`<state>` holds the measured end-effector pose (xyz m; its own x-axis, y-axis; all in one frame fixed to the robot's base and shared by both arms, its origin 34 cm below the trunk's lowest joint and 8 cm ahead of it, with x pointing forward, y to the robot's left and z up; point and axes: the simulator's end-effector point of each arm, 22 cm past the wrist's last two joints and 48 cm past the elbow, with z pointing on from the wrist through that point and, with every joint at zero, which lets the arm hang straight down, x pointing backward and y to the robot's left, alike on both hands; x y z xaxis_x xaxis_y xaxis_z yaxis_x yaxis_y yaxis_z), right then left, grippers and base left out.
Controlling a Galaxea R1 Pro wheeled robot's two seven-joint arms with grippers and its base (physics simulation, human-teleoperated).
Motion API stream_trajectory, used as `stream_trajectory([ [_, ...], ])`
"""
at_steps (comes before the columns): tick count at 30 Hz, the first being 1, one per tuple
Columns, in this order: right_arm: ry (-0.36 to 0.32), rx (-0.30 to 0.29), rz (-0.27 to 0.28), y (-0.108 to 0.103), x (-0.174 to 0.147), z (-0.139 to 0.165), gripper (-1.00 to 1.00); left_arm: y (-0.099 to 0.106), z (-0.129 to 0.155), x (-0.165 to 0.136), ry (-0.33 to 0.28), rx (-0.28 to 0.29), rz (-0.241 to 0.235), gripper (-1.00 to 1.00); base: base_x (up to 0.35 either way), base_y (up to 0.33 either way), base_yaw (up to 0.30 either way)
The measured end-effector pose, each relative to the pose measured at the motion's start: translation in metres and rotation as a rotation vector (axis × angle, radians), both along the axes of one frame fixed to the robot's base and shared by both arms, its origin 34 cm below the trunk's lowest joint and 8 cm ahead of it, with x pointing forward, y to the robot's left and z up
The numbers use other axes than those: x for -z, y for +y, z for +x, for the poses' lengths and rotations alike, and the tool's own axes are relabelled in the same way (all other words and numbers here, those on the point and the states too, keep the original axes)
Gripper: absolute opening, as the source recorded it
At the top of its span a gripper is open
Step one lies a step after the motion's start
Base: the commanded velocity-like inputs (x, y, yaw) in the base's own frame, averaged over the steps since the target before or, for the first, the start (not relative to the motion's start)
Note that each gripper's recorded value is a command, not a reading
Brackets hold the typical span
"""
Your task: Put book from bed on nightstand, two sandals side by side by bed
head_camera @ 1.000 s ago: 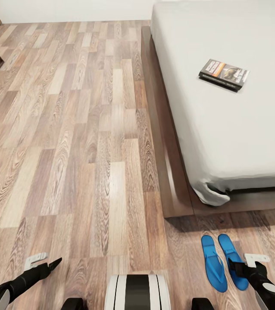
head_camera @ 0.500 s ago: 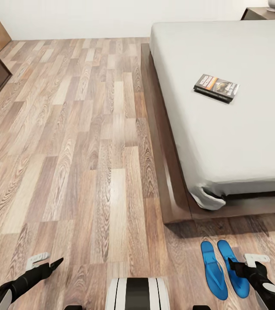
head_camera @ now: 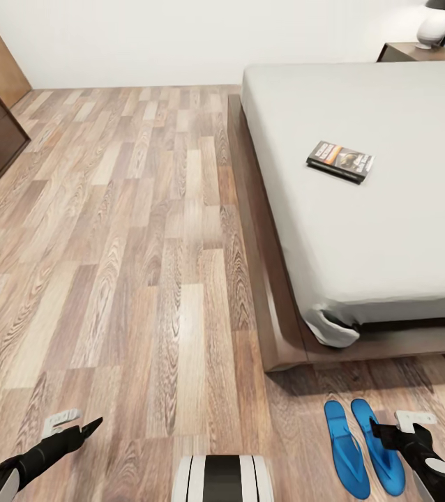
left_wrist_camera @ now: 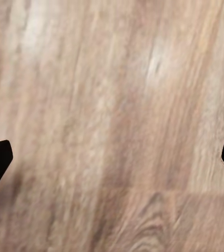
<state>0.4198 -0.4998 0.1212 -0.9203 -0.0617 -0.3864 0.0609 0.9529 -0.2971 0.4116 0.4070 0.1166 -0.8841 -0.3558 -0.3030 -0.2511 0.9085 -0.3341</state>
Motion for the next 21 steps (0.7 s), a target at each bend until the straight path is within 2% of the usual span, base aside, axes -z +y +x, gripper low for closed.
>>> stream_trajectory([
  [21,-0.085,0.003,0.004,0.001,-0.032,0.029,1.00,-0.002,0.031,-0.031,-0.084,0.001,-0.002,1.00,0.000,0.000,0.000],
])
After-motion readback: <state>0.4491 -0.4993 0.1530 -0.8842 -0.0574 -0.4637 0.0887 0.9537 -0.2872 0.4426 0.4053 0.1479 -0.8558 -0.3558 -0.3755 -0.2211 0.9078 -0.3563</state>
